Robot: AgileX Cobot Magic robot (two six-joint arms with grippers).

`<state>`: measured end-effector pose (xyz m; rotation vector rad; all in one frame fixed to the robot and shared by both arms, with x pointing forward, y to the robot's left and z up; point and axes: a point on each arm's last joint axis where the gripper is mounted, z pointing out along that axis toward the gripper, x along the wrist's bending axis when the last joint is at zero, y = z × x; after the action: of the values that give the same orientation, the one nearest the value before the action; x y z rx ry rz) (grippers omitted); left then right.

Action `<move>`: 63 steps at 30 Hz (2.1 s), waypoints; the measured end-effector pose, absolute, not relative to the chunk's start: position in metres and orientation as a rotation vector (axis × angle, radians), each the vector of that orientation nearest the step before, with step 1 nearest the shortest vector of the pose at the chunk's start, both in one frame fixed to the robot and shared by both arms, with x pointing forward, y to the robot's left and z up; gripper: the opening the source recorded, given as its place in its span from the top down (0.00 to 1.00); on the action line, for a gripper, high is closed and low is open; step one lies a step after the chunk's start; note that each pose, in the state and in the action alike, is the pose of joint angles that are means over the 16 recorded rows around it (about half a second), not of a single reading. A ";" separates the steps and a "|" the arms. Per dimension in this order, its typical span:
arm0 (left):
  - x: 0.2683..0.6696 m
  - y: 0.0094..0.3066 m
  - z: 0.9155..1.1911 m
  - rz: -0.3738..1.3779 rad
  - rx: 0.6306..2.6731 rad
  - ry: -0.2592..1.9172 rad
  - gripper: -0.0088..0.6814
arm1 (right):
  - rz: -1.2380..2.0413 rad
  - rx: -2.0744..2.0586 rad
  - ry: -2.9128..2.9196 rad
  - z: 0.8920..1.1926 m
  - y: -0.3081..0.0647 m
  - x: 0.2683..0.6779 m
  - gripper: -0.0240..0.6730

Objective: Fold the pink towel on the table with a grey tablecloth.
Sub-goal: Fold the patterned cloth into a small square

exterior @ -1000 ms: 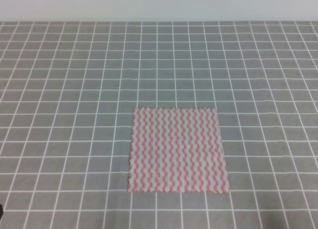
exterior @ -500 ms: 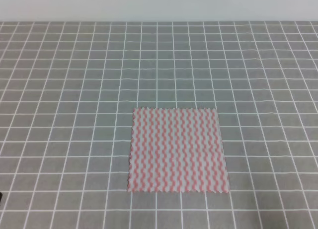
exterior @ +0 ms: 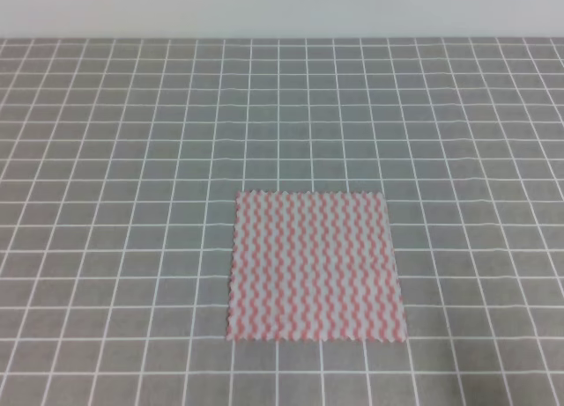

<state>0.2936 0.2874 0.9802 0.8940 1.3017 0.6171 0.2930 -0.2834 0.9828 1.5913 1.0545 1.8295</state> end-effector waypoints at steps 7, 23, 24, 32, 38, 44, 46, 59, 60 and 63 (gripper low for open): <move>0.298 0.284 0.995 0.604 0.970 1.321 0.99 | 1.856 1.635 1.027 0.986 -0.283 0.295 0.99; 0.374 0.259 1.046 0.500 1.513 1.421 0.99 | 1.596 1.855 1.513 1.024 -0.259 0.335 0.99; 0.380 0.256 1.045 0.483 1.539 1.419 0.99 | 1.567 1.873 1.557 1.025 -0.257 0.340 0.99; 0.408 0.236 1.037 0.385 1.645 1.343 0.99 | 1.411 1.972 1.844 1.024 -0.238 0.374 0.99; 0.418 0.217 1.028 0.350 1.682 1.296 0.99 | 1.370 1.938 2.026 1.021 -0.211 0.397 0.99; 0.427 0.200 1.020 0.340 1.729 1.274 0.99 | 1.334 1.873 2.163 1.016 -0.176 0.416 0.99; 0.431 0.195 1.019 0.331 1.747 1.264 0.99 | 1.313 1.848 2.202 1.013 -0.165 0.422 0.99; 0.454 0.169 1.016 0.210 1.846 1.190 0.99 | 1.172 1.855 2.284 0.997 -0.148 0.451 0.88; 0.455 0.168 1.016 0.201 1.851 1.186 0.99 | 1.165 1.871 2.276 0.997 -0.150 0.452 0.86; 0.455 0.166 1.015 0.186 1.864 1.175 0.99 | 1.149 1.929 2.248 0.995 -0.156 0.455 0.79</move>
<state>0.4555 0.1660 1.0149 1.8642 1.1751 0.1861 0.4550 -0.1556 0.9954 1.9287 2.2480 1.1485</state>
